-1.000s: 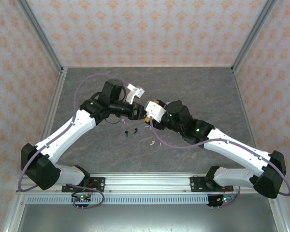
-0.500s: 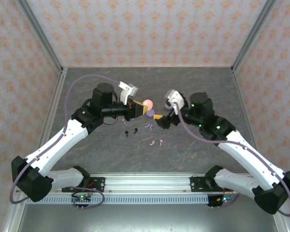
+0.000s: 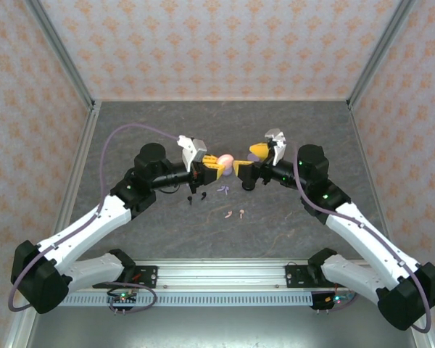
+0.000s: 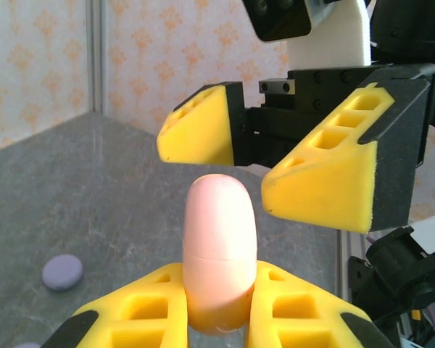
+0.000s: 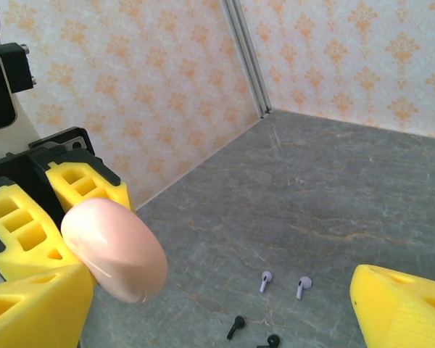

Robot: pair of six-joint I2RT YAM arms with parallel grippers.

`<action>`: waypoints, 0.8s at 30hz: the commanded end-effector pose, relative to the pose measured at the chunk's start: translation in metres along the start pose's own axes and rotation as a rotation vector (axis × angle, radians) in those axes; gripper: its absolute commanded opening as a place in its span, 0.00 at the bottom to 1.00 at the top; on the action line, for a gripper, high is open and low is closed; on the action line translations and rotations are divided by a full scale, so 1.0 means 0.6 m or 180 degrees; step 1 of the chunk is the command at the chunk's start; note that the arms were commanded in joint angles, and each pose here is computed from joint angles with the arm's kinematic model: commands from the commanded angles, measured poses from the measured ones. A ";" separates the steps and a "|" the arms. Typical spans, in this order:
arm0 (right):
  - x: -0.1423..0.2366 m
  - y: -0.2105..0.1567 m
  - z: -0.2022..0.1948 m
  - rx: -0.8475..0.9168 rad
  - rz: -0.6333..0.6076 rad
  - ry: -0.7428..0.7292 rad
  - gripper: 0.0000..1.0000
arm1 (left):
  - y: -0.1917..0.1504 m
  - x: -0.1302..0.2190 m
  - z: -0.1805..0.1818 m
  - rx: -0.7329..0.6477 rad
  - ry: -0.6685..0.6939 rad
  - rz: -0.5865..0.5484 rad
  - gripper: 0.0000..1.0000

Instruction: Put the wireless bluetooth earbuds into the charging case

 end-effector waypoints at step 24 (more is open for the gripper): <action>-0.026 0.047 -0.021 0.0017 -0.0103 -0.0113 0.89 | 0.007 -0.003 -0.019 -0.0471 -0.0036 -0.0042 0.00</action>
Point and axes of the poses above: each hand's point on the last joint's axis, 136 mm out from that joint toward the fingers, its own x axis back along the fingers, its own z axis along the line the jaws close on, y = z × x, the point moved 2 cm from there along x, back along the fingers, and after that the axes turned 11 degrees about x, right-handed, at the moved point
